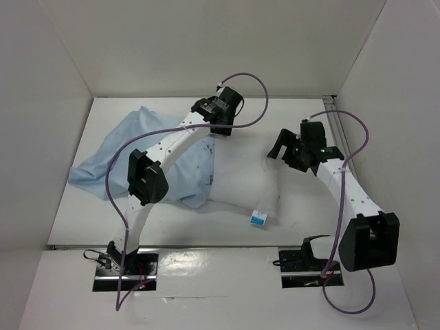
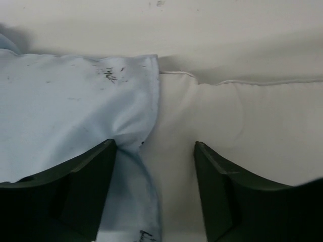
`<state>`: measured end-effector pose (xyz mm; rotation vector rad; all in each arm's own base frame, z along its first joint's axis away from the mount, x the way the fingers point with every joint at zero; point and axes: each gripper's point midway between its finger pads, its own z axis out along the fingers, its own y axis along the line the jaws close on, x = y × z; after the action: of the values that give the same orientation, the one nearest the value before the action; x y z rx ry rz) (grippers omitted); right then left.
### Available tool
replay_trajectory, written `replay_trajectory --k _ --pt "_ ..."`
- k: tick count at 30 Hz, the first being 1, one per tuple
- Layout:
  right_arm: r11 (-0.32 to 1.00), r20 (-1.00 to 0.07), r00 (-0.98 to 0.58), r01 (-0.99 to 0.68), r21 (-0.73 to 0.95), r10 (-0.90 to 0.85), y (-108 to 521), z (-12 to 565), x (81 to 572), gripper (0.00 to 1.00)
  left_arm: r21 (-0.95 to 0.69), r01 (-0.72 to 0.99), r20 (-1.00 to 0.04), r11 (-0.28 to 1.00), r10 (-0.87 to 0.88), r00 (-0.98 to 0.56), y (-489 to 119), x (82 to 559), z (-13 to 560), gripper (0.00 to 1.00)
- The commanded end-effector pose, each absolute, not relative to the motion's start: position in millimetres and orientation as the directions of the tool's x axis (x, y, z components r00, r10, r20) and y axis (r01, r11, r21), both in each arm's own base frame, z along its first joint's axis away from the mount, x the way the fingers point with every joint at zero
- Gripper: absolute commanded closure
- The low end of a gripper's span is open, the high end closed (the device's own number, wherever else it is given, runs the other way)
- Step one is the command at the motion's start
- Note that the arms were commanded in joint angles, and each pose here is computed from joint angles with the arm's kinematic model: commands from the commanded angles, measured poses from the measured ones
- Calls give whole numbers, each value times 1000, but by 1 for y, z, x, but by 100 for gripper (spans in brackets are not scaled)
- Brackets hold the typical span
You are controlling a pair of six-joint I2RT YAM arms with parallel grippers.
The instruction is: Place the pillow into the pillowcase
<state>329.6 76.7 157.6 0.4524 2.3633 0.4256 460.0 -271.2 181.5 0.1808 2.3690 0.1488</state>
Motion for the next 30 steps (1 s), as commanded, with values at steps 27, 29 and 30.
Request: replay_trajectory --k 27,29,30 --pt "691 -588 -756 -261 674 289 207 184 348 85 -313 452 -758 835 67 -649 -322 425 296 100" --pt "691 -651 -694 -306 655 309 207 217 350 100 -349 515 -758 783 87 -646 -342 410 306 100" --pt "686 -682 -657 -334 646 322 206 238 352 100 -361 532 -766 766 82 -637 -345 408 314 100"
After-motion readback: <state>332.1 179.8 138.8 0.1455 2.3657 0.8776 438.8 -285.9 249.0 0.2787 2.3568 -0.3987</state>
